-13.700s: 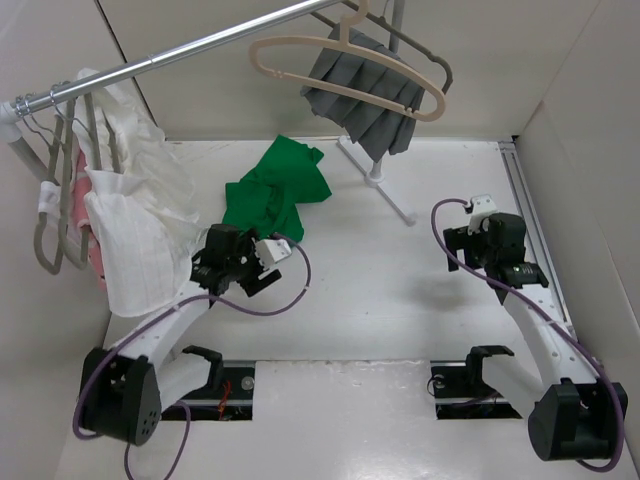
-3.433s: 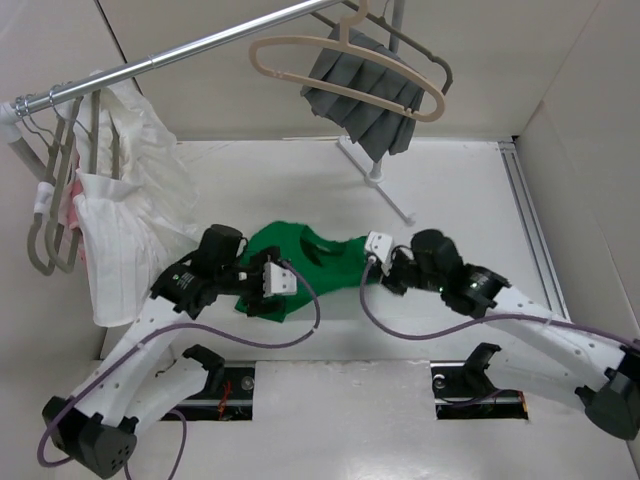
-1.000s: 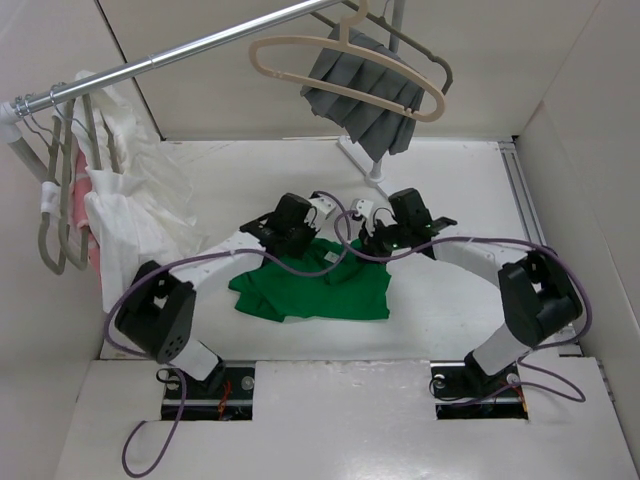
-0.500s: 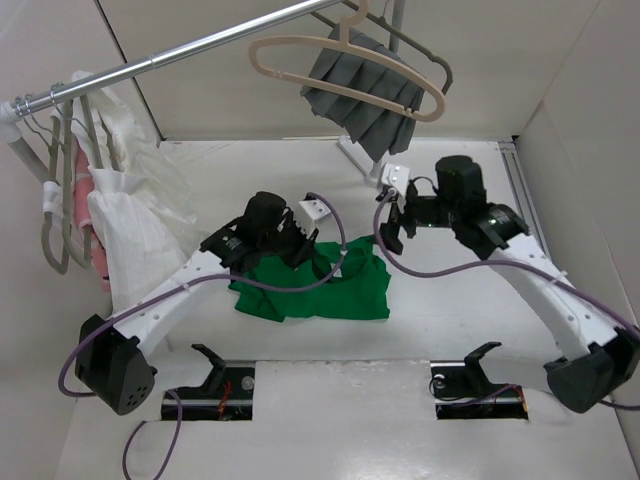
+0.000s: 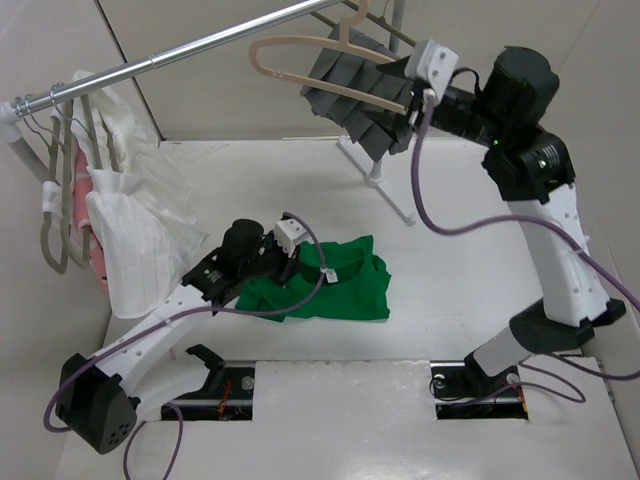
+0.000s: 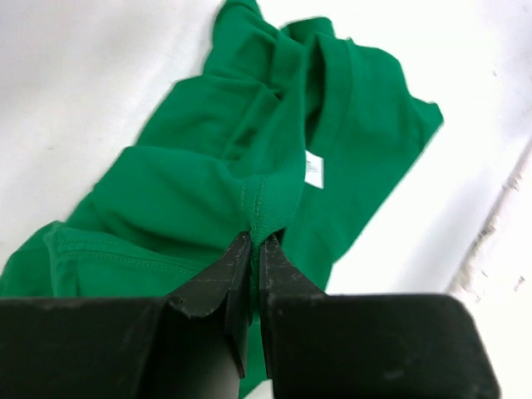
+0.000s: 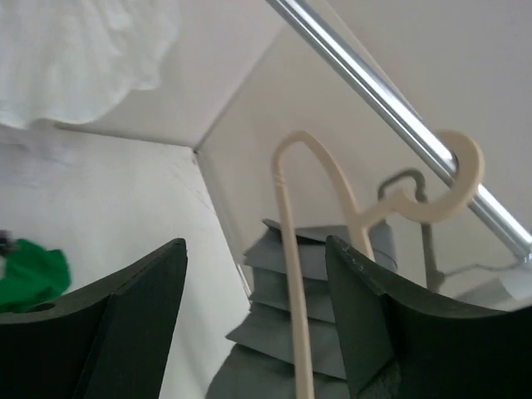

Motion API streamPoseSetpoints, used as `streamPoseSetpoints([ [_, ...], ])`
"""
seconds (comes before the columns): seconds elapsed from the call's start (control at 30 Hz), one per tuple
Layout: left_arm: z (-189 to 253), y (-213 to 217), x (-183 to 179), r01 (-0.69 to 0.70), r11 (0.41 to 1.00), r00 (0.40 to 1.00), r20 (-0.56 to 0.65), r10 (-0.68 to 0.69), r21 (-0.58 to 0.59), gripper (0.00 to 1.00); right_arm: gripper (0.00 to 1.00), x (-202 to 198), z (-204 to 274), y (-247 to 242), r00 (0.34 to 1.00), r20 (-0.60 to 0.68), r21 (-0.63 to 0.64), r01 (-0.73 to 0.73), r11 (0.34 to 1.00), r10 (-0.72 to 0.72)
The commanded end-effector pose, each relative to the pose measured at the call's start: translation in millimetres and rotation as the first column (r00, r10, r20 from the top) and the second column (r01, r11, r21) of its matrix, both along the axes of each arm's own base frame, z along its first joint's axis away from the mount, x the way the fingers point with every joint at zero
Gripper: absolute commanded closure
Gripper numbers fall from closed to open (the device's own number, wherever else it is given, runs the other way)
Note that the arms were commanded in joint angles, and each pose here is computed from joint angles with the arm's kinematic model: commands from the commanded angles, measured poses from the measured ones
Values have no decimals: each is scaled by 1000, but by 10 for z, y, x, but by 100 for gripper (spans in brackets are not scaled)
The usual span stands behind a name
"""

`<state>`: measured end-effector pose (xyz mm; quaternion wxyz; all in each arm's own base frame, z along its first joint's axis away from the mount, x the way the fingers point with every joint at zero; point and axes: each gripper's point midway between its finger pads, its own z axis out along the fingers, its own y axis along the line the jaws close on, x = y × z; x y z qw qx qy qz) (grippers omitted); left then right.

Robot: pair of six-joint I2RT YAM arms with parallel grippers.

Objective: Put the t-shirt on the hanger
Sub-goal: Grab a hanger with the right arm

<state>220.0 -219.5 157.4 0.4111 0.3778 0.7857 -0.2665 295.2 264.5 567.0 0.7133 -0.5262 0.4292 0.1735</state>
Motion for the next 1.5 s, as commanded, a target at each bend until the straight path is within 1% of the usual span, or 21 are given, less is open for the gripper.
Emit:
streamPoseSetpoints([
  [0.0,145,33,109,-56,994,995,82,63,-89,100,30,587,19,-72,989,11,22,147,989,-148],
  [0.03,199,39,100,-53,992,992,112,65,-112,100,34,689,45,-125,984,20,32,179,983,-179],
  [0.07,114,84,82,-62,992,991,111,74,-111,100,38,778,30,-129,979,21,37,204,978,-205],
  [0.1,130,84,67,-69,989,990,111,84,-132,100,44,937,-1,-199,970,18,38,241,970,-242],
  [0.13,210,106,76,-85,982,986,127,107,-169,100,53,1022,-16,-237,964,11,45,264,963,-265],
  [0.17,208,113,66,-84,981,985,134,108,-174,100,55,1100,-66,-269,959,-8,44,283,958,-282],
  [0.23,184,125,37,-88,979,985,130,113,-185,100,55,1277,-109,-377,949,-17,51,317,947,-316],
  [0.27,222,130,30,-86,977,983,141,114,-193,100,55,1295,-155,-382,952,-24,43,307,951,-306],
  [0.3,173,134,16,-91,977,985,125,117,-192,100,55,1325,-181,-347,955,-31,46,296,954,-295],
  [0.37,256,136,12,-86,974,981,150,119,-210,100,54,1401,-262,-373,951,-46,34,307,951,-306],
  [0.53,221,154,-16,-86,974,981,150,119,-211,100,54,1308,-314,-278,970,-51,21,237,971,-236],
  [0.7,223,157,-22,-84,973,980,157,120,-216,100,54,1098,-196,-228,984,-18,37,179,983,-179],
  [0.73,222,157,-22,-84,973,980,157,120,-216,100,52,1033,-86,-254,984,4,51,178,983,-179],
  [0.8,222,157,-22,-84,973,980,157,120,-216,100,49,1011,-29,-265,984,16,59,179,982,-180],
  [0.93,242,152,-13,-83,972,979,165,121,-221,100,41,1082,24,-355,973,29,75,227,971,-229],
  [1.0,200,157,-22,-84,973,980,157,120,-216,100,40,1186,-19,-392,968,20,72,248,966,-250],
  [1.03,199,157,-22,-84,973,980,157,120,-216,100,38,1300,-124,-411,965,-4,55,261,964,-262],
  [1.13,199,157,-22,-84,973,980,157,120,-216,100,38,1459,-222,-474,957,-28,39,291,956,-290],
  [1.3,199,157,-22,-84,973,980,157,120,-216,100,38,1684,-405,-398,955,-56,19,292,956,-290],
  [1.37,199,157,-22,-84,973,980,157,120,-216,100,39,1684,-452,-346,963,-62,12,263,965,-261],
  [1.47,199,157,-22,-84,973,980,157,120,-216,100,45,1610,-510,-214,983,-68,1,172,985,-171],
])
